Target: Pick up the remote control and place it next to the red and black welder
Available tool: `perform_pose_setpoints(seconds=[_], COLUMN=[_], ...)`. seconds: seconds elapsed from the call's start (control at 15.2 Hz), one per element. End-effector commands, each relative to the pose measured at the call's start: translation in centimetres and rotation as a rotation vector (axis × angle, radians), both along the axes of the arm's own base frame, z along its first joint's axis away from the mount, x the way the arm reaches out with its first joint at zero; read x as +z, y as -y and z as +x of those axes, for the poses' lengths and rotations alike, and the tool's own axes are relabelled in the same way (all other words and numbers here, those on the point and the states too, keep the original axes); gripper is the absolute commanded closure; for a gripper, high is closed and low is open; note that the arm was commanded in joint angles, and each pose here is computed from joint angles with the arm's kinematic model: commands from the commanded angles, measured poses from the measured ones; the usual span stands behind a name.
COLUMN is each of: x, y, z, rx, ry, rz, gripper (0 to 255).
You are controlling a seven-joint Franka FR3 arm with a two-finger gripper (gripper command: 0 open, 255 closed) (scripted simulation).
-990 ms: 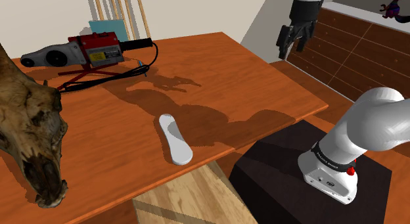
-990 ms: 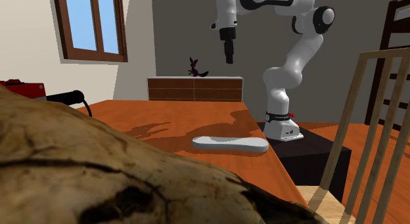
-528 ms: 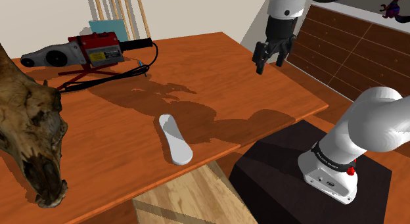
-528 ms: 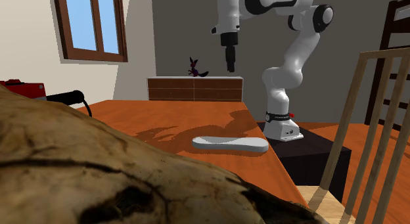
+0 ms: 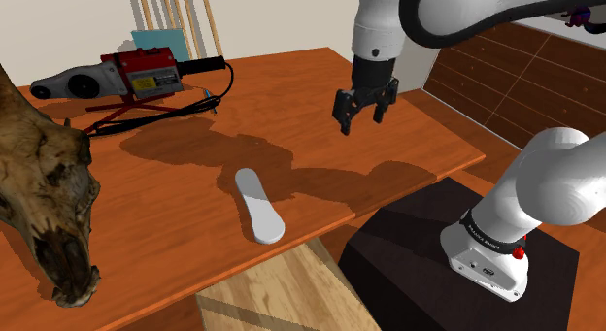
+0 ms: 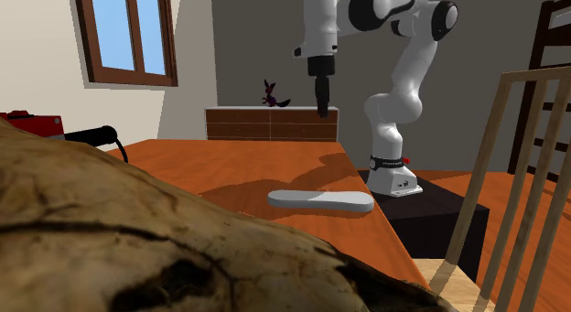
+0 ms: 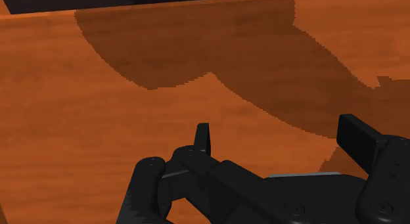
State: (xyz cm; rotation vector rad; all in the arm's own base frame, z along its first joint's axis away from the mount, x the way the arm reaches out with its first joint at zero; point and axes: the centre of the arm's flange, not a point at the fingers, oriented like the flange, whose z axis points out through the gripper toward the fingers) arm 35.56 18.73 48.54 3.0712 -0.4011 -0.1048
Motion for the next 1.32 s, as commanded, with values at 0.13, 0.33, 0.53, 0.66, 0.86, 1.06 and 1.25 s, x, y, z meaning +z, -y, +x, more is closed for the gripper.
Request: perform_pose_setpoints(seconds=[0.13, 0.33, 0.53, 0.66, 0.86, 1.06, 1.25], x=[-2.4, -4.0, -5.6, -6.7, -8.2, -9.8, -11.3], y=[-4.6, -8.0, -11.4, -13.7, -17.0, -20.4, -23.7], z=[1.3, 2.3, 3.3, 4.1, 5.2, 6.4, 7.6], rx=[-0.014, -0.023, -0.032, -0.038, -0.047, -0.056, -0.065], ry=[0.011, 0.019, 0.027, 0.033, 0.041, 0.049, 0.057], rz=[0.004, 0.006, 0.008, 0.009, 0.011, 0.013, 0.015], gripper=[0, 0, 0, 0, 0, 0, 0])
